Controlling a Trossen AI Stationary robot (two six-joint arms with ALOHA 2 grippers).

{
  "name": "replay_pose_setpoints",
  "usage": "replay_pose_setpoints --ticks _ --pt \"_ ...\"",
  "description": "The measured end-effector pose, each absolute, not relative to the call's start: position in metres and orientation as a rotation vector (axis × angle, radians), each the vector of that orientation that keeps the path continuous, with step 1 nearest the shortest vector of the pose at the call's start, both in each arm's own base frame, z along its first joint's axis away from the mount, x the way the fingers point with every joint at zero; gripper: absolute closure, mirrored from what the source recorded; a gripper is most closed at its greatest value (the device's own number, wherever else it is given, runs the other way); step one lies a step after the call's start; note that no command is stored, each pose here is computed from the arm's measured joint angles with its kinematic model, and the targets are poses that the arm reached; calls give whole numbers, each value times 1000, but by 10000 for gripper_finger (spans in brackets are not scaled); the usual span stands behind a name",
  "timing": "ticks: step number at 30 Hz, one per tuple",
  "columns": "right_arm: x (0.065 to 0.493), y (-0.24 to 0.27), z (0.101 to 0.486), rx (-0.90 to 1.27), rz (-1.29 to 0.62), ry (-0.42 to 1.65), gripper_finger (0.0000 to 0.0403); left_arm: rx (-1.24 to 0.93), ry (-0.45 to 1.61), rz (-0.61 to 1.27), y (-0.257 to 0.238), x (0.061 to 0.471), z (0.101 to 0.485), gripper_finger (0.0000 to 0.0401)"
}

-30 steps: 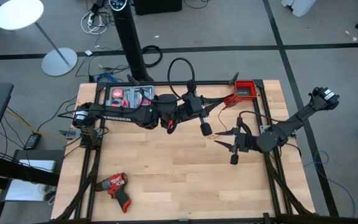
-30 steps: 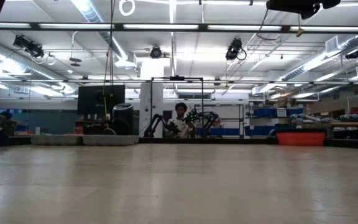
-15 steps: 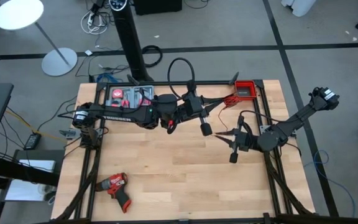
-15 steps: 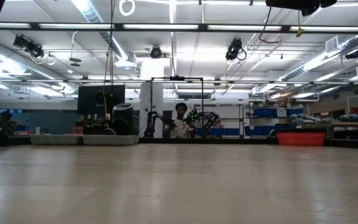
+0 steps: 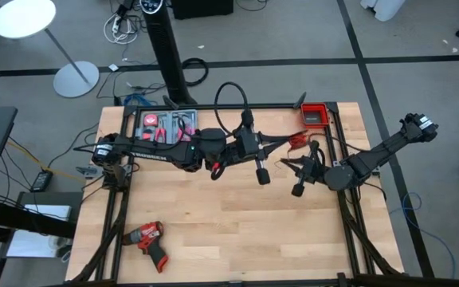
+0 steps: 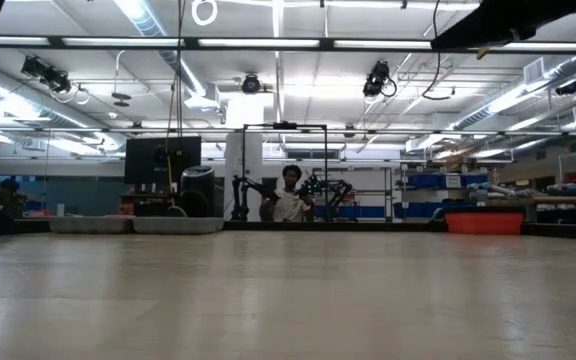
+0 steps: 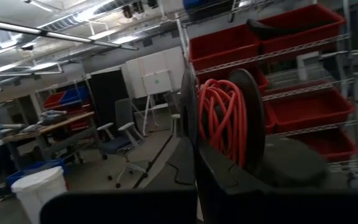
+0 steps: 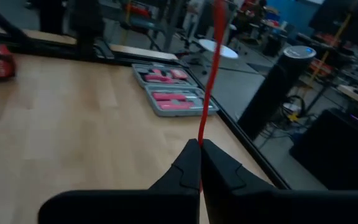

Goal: Coil cords
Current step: Coil the red wire onto the spool

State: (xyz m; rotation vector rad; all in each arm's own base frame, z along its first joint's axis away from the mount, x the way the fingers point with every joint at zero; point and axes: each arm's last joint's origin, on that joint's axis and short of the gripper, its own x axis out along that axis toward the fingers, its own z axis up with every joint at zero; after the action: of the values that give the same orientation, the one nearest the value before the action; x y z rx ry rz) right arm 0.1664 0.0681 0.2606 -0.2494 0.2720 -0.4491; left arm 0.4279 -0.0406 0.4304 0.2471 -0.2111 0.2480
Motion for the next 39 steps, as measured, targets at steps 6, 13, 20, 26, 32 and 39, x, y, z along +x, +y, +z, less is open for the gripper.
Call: replay_pose_setpoints --ticks 6,13,20,26,32,39 --pt "157 55 268 -246 -489 267 402 240 -196 231 -59 426 429 401" --pt "127 45 271 -216 -501 274 403 306 65 331 -84 422 405 401" --pt "109 38 274 -203 -542 249 403 348 291 438 -88 418 376 401" --pt "103 33 283 -218 -562 227 403 351 353 369 -89 417 369 401" --pt "102 33 296 -181 -556 197 403 352 463 366 -86 414 356 401" --pt "118 45 301 -76 -402 165 403 339 533 469 -87 424 331 401"
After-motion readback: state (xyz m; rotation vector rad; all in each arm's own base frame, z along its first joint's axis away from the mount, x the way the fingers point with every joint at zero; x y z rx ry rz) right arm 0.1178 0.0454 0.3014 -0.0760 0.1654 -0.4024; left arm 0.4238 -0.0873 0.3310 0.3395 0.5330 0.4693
